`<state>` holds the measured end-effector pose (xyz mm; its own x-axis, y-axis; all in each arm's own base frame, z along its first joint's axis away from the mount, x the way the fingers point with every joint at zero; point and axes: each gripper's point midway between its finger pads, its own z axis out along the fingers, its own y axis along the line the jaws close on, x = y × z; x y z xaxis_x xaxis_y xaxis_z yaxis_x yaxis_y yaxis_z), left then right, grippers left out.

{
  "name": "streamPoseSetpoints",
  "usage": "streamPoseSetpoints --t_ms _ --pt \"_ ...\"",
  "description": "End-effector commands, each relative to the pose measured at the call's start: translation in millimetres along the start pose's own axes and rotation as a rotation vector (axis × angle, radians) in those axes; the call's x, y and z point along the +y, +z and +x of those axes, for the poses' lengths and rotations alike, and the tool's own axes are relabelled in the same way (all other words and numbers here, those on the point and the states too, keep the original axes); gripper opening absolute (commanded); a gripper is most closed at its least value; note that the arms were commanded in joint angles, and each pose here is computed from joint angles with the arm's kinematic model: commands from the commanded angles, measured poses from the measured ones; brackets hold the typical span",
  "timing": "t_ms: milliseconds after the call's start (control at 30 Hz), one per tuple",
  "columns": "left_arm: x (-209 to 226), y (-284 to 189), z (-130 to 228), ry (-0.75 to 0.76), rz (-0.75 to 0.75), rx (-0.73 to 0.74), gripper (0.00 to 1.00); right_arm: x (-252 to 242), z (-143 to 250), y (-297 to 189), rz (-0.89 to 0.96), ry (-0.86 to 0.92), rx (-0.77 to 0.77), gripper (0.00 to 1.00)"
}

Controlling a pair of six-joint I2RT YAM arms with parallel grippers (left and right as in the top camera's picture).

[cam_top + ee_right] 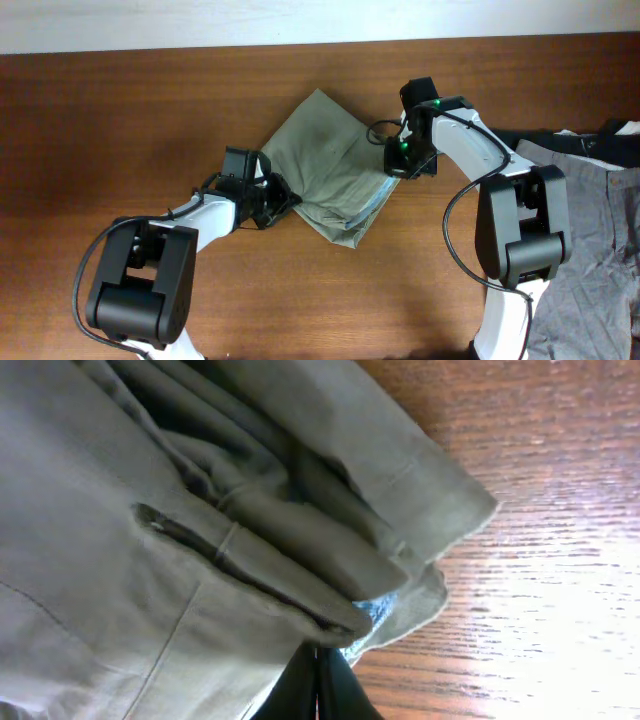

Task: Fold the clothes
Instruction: 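Lift the folded shorts with the left gripper and carry them to the upper left, then lower the folded shorts onto the table's left side and press them flat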

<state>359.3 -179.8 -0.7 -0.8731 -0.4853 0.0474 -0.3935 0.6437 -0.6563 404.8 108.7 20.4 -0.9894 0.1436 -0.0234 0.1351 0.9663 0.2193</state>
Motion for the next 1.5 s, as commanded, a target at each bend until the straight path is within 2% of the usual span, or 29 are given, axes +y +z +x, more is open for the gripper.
streamPoseSetpoints --t_ms 0,67,100,233,333,400,467,533,600,667,767,800,833,900,967,1067,1100,1133,1200,1233,1267,1333,1467 --pt "21.8 -8.9 -5.1 0.117 -0.057 0.019 0.01 -0.2 -1.4 -21.3 0.007 -0.017 -0.03 0.04" --pt "11.6 -34.3 -27.0 0.223 -0.092 -0.036 0.01 9.0 -6.6 -55.4 -0.014 -0.07 -0.101 0.04" --pt "-12.0 -61.1 -50.9 0.332 -0.078 -0.094 0.01 15.0 -9.0 -77.8 -0.03 -0.087 -0.151 0.04" --pt "-105.4 -154.3 -117.0 0.554 0.045 -0.287 0.0 28.4 -5.6 -145.1 -0.076 -0.118 -0.302 0.08" --pt "-115.7 -211.5 -173.0 0.554 0.01 -0.504 0.0 31.1 2.6 -168.9 -0.089 -0.126 -0.343 0.08" --pt "-96.1 -232.3 -197.7 0.512 -0.03 -0.58 0.0 30.2 5.7 -170.4 -0.087 -0.125 -0.337 0.08" --pt "-51.2 -249.7 -227.3 0.444 -0.119 -0.632 0.0 28.7 9.2 -168.9 -0.082 -0.121 -0.322 0.08" --pt "0.5 -251.0 -246.4 0.367 -0.205 -0.62 0.0 28.8 9.3 -168.9 -0.083 -0.121 -0.321 0.08" --pt "76.4 -233.7 -245.5 0.203 -0.323 -0.506 0.0 28.6 9.1 -168.9 -0.082 -0.121 -0.322 0.08" --pt "124.4 -226.1 -235.0 0.092 -0.421 -0.426 0.0 28.7 8.8 -169.0 -0.083 -0.121 -0.323 0.08" --pt "166.3 -235.8 -213.6 -0.069 -0.464 -0.349 0.06 29.1 7.7 -169.4 -0.084 -0.122 -0.328 0.08" --pt "175.5 -240.0 -205.5 -0.121 -0.469 -0.328 0.13 29.5 6.8 -169.8 -0.085 -0.123 -0.332 0.08" --pt "186.8 -244.1 -189.8 -0.199 -0.476 -0.282 0.33 30.0 5.7 -170.2 -0.087 -0.124 -0.337 0.09" --pt "189.7 -243.1 -170.0 -0.25 -0.46 -0.208 0.78 30.4 4.7 -170.6 -0.088 -0.125 -0.341 0.09" --pt "188.7 -241.2 -155.1 -0.249 -0.462 -0.145 0.8 30.6 4.3 -170.8 -0.089 -0.125 -0.343 0.09" --pt "168.8 -249.4 -150.5 -0.162 -0.412 -0.14 0.65 30.2 5.3 -170.4 -0.088 -0.124 -0.339 0.09" --pt "162.4 -253.9 -152.7 -0.134 -0.413 -0.16 0.47 30.2 5.3 -170.4 -0.087 -0.124 -0.338 0.09" --pt "153.2 -257.0 -159.6 -0.089 -0.415 -0.197 0.18 30.3 5.0 -170.5 -0.087 -0.124 -0.34 0.09" --pt "150.0 -254.8 -171.7 -0.008 -0.475 -0.235 0.01 30.5 4.5 -170.7 -0.088 -0.125 -0.342 0.09" --pt "148.8 -249.3 -181.3 0.053 -0.525 -0.265 0.01 30.5 4.4 -170.7 -0.088 -0.125 -0.342 0.09" --pt "138.3 -231.4 -192.1 0.194 -0.535 -0.287 0.0 30.7 4.1 -170.9 -0.089 -0.125 -0.344 0.09" --pt "129.8 -202.8 -196.0 0.326 -0.554 -0.301 0.01 31.1 3.3 -171.2 -0.09 -0.126 -0.347 0.1" --pt "155.8 -172.5 -192.8 0.379 -0.694 -0.33 0.0 31.3 2.9 -171.4 -0.091 -0.126 -0.35 0.1"
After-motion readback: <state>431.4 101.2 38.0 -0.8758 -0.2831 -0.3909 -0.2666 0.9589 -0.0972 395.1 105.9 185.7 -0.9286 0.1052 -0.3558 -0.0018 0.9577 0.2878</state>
